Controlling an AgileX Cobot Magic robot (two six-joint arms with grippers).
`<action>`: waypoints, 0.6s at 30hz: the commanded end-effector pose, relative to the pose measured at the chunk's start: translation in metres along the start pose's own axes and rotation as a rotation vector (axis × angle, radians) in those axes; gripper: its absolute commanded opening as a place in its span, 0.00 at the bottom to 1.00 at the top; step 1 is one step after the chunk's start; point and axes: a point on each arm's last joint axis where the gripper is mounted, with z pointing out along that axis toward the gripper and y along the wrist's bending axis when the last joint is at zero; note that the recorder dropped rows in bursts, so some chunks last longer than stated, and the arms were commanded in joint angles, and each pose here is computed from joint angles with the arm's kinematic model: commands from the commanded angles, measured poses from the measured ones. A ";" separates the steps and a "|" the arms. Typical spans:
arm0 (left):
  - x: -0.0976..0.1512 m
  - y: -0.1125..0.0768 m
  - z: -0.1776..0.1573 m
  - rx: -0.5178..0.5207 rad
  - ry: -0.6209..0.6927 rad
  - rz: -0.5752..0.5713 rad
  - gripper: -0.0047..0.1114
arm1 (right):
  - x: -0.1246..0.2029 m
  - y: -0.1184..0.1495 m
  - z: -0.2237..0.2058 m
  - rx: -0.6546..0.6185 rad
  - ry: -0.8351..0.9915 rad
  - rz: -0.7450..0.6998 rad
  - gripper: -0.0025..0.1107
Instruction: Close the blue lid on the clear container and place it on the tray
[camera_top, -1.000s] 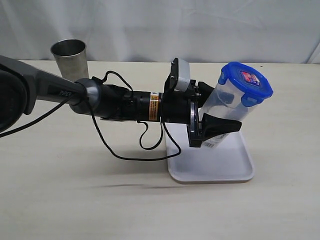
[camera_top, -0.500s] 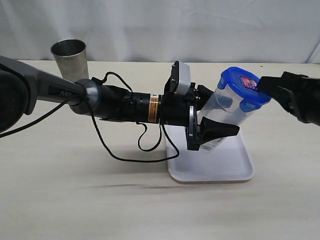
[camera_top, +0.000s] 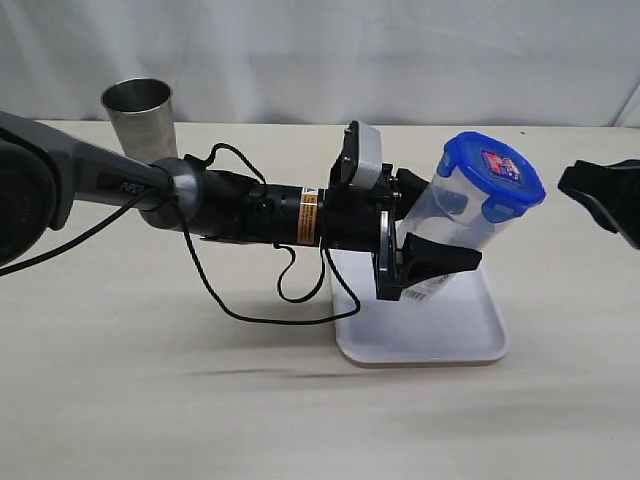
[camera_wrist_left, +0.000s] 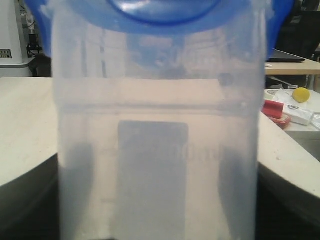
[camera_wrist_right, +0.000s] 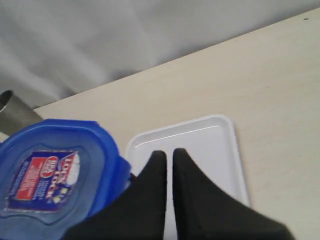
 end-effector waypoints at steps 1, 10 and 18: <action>-0.013 0.000 0.002 0.002 -0.055 0.008 0.04 | 0.006 0.012 0.010 -0.198 0.049 0.042 0.06; -0.010 0.003 0.002 -0.026 -0.029 0.035 0.04 | 0.008 0.018 0.009 -0.258 0.064 0.018 0.06; -0.005 0.008 0.001 -0.082 0.032 0.079 0.04 | 0.005 0.015 0.009 -0.221 0.053 -0.009 0.06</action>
